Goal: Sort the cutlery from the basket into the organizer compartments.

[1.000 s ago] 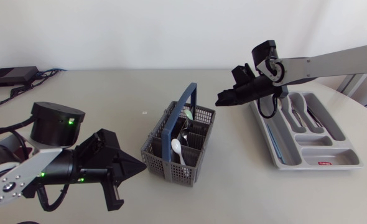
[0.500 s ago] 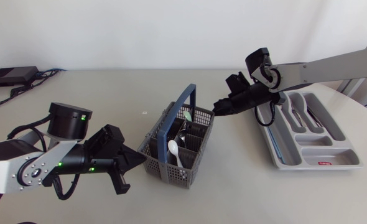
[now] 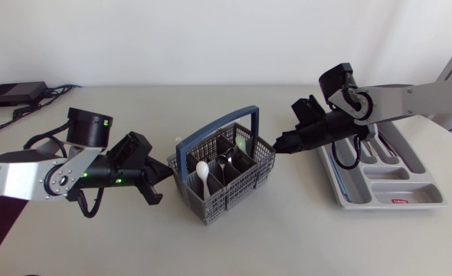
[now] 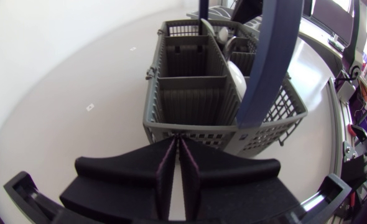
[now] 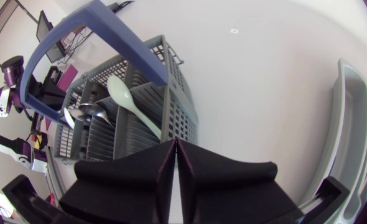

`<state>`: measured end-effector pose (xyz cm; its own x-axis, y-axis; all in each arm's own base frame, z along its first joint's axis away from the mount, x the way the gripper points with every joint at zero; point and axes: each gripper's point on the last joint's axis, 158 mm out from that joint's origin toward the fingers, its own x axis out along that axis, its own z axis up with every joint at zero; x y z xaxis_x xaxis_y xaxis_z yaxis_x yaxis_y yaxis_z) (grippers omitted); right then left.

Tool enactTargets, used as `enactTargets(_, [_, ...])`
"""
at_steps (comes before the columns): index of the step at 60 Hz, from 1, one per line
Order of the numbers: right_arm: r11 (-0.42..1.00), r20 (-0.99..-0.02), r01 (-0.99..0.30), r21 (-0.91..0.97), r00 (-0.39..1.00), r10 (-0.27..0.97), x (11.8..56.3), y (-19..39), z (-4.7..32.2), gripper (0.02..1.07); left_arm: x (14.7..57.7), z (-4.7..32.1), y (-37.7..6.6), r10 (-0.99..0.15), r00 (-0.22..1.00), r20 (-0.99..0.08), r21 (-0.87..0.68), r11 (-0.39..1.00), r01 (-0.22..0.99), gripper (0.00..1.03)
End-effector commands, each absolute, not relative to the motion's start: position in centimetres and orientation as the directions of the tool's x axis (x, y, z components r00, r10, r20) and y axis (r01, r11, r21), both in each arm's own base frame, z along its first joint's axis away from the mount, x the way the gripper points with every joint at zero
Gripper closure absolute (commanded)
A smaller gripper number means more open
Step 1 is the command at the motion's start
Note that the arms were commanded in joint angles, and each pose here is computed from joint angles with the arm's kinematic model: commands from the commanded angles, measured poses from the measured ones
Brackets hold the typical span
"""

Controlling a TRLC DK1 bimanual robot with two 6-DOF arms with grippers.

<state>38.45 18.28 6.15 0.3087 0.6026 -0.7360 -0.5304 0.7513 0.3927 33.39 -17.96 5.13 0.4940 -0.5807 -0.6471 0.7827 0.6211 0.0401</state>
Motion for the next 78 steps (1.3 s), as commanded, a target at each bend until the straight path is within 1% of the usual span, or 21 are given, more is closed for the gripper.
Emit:
enactTargets(1, [0.712, -0.727, -0.556, 0.429, 0.254, 0.637, 35.7, 19.4, 6.3, 0.97, 35.3, 6.2, -19.3, -0.609, 0.501, -0.615, 0.069, 0.591, 0.803, 0.96])
enactTargets(18, [0.719, -0.734, -0.551, 0.423, 0.257, 0.629, 32.6, 18.4, 6.4, 0.97, 38.8, 5.8, -19.7, -0.603, 0.513, -0.611, 0.069, 0.605, 0.793, 0.96])
enactTargets(26, [0.745, -0.749, -0.541, 0.39, 0.284, 0.599, 32.6, 17.6, 6.0, 0.97, 39.4, 5.9, -19.9, -0.603, 0.515, -0.609, 0.069, 0.607, 0.792, 0.96])
enactTargets(30, [0.775, -0.761, -0.529, 0.346, 0.324, 0.561, 33.3, 16.7, 5.9, 0.97, 39.3, 5.7, -19.8, -0.602, 0.514, -0.611, 0.069, 0.606, 0.792, 0.96])
enactTargets(36, [0.828, -0.765, -0.514, 0.224, 0.434, 0.476, 34.3, 15.1, 6.8, 0.96, 39.4, 6.2, -19.0, -0.594, 0.531, -0.605, 0.076, 0.62, 0.781, 0.96])
enactTargets(37, [0.84, -0.767, -0.511, 0.183, 0.46, 0.447, 34.4, 14.6, 7.0, 0.94, 39.4, 6.3, -18.5, -0.588, 0.538, -0.604, 0.077, 0.628, 0.774, 0.96])
enactTargets(40, [0.848, -0.762, -0.512, 0.137, 0.493, 0.421, 34.3, 14.3, 7.6, 0.87, 39.2, 6.7, -18.0, -0.584, 0.549, -0.599, 0.083, 0.636, 0.767, 0.96])
enactTargets(44, [0.85, -0.75, -0.52, 0.085, 0.528, 0.399, 33.9, 14.1, 8.6, 0.82, 38.7, 7.4, -17.2, -0.577, 0.567, -0.587, 0.095, 0.647, 0.757, 0.95])
enactTargets(49, [0.848, -0.732, -0.528, 0.033, 0.565, 0.38, 33.3, 14.1, 9.7, 0.8, 37.8, 8.8, -16.6, -0.575, 0.592, -0.564, 0.117, 0.655, 0.747, 0.94])
enactTargets(53, [0.844, -0.73, -0.535, 0.015, 0.571, 0.375, 32.7, 14.0, 9.9, 0.77, 37.0, 10.6, -16.4, -0.58, 0.616, -0.532, 0.149, 0.652, 0.743, 0.93])
enactTargets(61, [0.833, -0.736, -0.553, -0.005, 0.566, 0.372, 31.7, 13.9, 9.5, 0.75, 34.4, 14.2, -17.5, -0.616, 0.624, -0.481, 0.204, 0.613, 0.763, 0.92])
enactTargets(63, [0.83, -0.735, -0.557, -0.011, 0.568, 0.371, 31.5, 13.8, 9.5, 0.72, 33.7, 15.0, -18.1, -0.63, 0.618, -0.47, 0.215, 0.598, 0.772, 0.92])
enactTargets(69, [0.825, -0.732, -0.564, -0.021, 0.571, 0.372, 30.9, 13.6, 9.5, 0.68, 31.4, 17.1, -20.3, -0.667, 0.592, -0.452, 0.252, 0.541, 0.802, 0.81])
enactTargets(71, [0.824, -0.731, -0.566, -0.023, 0.572, 0.373, 30.7, 13.6, 9.5, 0.66, 30.8, 17.4, -21.0, -0.676, 0.58, -0.455, 0.268, 0.517, 0.813, 0.78])
enactTargets(75, [0.82, -0.73, -0.572, -0.03, 0.573, 0.373, 30.4, 13.4, 9.5, 0.65, 29.7, 17.4, -22.4, -0.68, 0.562, -0.472, 0.31, 0.469, 0.827, 0.71])
enactTargets(76, [0.817, -0.727, -0.575, -0.035, 0.576, 0.374, 30.2, 13.4, 9.5, 0.64, 29.3, 17.3, -23.1, -0.677, 0.557, -0.481, 0.337, 0.444, 0.83, 0.68])
enactTargets(78, [0.815, -0.731, -0.578, -0.037, 0.572, 0.373, 29.9, 13.3, 9.4, 0.64, 28.9, 17.2, -23.7, -0.676, 0.553, -0.488, 0.361, 0.421, 0.832, 0.66])
